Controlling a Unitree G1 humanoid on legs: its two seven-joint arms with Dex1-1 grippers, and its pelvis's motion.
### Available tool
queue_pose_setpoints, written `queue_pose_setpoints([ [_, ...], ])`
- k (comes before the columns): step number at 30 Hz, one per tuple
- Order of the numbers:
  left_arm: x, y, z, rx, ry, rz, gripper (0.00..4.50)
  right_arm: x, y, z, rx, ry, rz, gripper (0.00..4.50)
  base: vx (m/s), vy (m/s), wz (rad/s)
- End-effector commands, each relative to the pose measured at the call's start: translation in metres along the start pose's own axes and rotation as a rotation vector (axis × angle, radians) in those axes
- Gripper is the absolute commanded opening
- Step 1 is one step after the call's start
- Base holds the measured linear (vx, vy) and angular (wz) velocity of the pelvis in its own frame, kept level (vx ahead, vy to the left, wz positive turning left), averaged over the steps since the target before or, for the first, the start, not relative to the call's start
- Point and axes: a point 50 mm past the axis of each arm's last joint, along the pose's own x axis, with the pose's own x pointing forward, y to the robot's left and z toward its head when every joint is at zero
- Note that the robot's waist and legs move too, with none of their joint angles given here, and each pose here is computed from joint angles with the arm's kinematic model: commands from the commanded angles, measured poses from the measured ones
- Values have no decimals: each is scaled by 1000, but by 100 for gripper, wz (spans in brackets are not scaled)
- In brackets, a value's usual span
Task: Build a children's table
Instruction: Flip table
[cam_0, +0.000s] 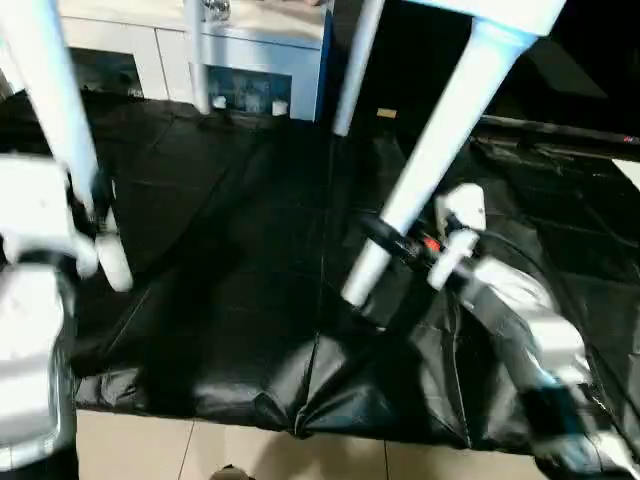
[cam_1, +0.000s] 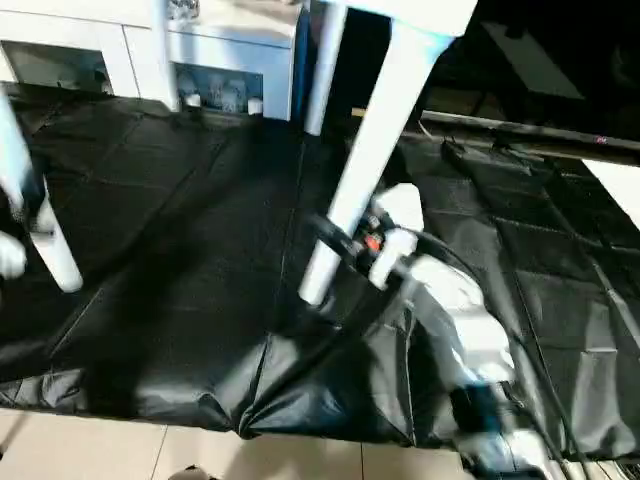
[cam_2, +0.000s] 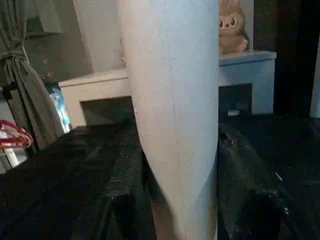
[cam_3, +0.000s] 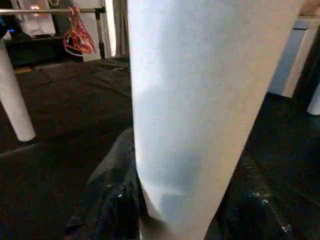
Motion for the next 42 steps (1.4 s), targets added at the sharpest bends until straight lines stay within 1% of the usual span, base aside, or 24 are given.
queue_pose_setpoints([
  [1,-7,-13,0,47,9,-74,168,2,17,10,-61,-19,62,152,0,0,0],
  [2,-16,-11,-5,51,34,-71,168,-3,23,9,-78,-6,54,152,0,0,0],
  [5,-27,-11,-12,60,65,-78,168,-8,31,6,-75,12,42,152,0,0,0],
  [10,-34,-13,-20,58,99,-132,168,-10,39,1,-54,46,23,152,0,0,0],
  [11,-36,-13,-22,54,104,-147,168,-9,42,-1,-19,45,43,152,0,0,0],
  [12,-37,-12,-22,60,108,-147,224,-9,42,-2,-18,51,38,208,0,0,0],
  [13,-39,-10,-23,51,112,-137,238,-9,43,-2,-19,56,31,222,0,0,0],
  [16,-49,-2,-25,19,141,-107,246,-13,41,-3,-22,56,-28,228,0,0,0],
  [17,-50,-2,-26,18,142,-106,277,-13,40,-3,-21,56,-30,256,0,0,0],
  [19,-53,0,-26,13,143,-95,285,-14,40,-3,-8,54,-42,264,0,0,0],
  [20,-59,3,-26,4,142,-74,303,-16,39,-3,8,53,-52,283,0,0,0],
  [23,-71,9,-25,-14,145,-43,320,-21,39,-3,24,50,-68,298,0,0,0],
  [24,-76,11,-24,-14,147,-31,332,-23,39,-3,34,49,-79,311,0,0,0],
  [26,-87,16,-23,-12,151,-18,339,-29,38,-3,49,52,-102,319,0,0,0],
  [27,-88,16,-23,-12,151,-18,339,-30,38,-4,49,52,-103,319,0,0,0],
  [29,-100,18,-18,-23,154,-6,367,-39,40,-6,71,66,-121,344,0,0,0],
  [30,-104,18,-17,-24,155,-5,367,-43,41,-7,78,74,-122,344,0,0,0],
  [31,-108,18,-16,-31,154,-6,377,-47,42,-9,88,83,-123,359,0,0,0],
  [34,-116,14,-14,-65,154,-26,389,-54,44,-11,109,94,-124,376,0,0,0],
  [36,-127,7,-12,-114,157,-58,413,-65,45,-11,114,109,-139,397,0,0,0],
  [38,-136,-3,-15,-155,195,-68,421,-78,44,-11,102,121,-158,402,0,0,0],
  [40,-139,-6,-16,-169,210,-69,428,-82,44,-10,99,124,-164,402,0,0,0],
  [41,-140,-15,-22,-203,249,-74,428,-87,40,-11,68,129,-218,402,0,0,0],
  [42,-135,-26,-30,-227,283,-62,428,-92,30,-15,54,139,-320,402,0,0,0],
])
